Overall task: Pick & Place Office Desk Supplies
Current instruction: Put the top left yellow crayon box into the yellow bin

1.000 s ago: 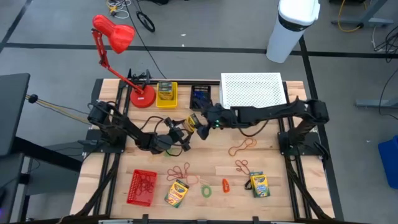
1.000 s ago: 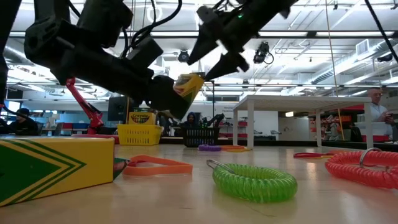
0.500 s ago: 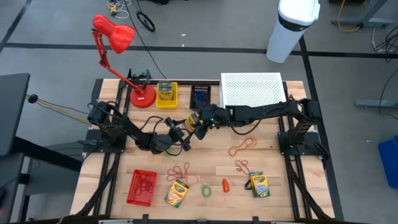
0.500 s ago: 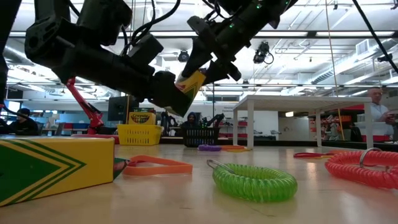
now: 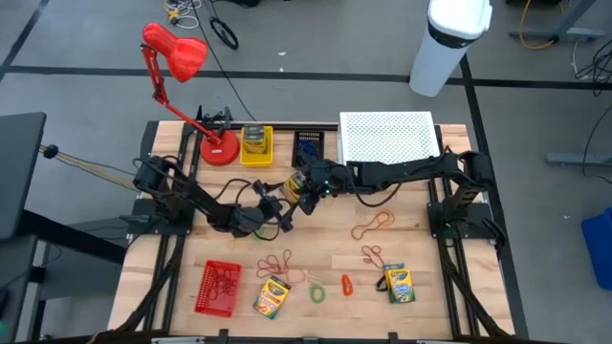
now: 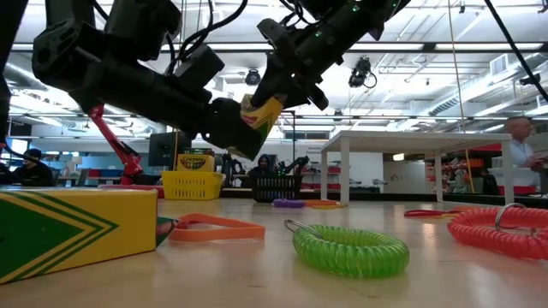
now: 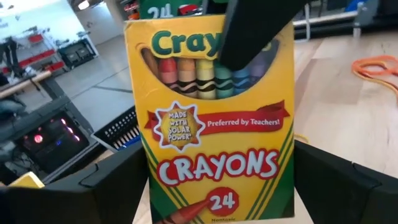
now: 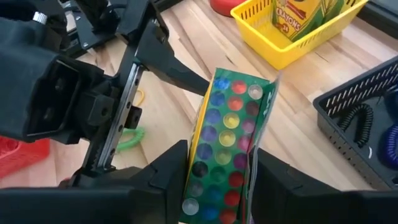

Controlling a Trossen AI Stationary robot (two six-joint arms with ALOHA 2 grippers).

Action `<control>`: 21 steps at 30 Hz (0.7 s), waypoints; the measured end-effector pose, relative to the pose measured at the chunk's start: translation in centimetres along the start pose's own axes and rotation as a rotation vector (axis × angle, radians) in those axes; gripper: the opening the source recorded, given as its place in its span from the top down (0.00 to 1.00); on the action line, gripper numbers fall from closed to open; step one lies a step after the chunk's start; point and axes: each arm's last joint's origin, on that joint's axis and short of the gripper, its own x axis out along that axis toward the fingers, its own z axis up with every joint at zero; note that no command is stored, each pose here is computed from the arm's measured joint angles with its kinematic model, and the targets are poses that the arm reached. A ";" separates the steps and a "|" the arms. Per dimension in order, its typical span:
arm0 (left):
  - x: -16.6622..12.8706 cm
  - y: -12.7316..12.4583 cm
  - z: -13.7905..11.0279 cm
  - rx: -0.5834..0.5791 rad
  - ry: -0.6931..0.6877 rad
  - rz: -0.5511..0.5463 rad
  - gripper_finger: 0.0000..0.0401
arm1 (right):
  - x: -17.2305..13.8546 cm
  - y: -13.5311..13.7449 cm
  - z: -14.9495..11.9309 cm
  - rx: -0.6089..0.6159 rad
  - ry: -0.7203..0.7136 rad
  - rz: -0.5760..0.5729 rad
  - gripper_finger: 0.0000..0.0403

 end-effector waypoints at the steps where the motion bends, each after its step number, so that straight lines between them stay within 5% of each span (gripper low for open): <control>1: -0.2 -0.1 0.1 0.015 0.000 -0.007 0.09 | 0.0 0.0 0.0 -0.005 0.002 0.004 0.65; 21: -2.1 0.8 0.8 0.144 0.130 -0.090 0.09 | 0.0 0.3 0.0 -0.048 0.013 0.070 0.65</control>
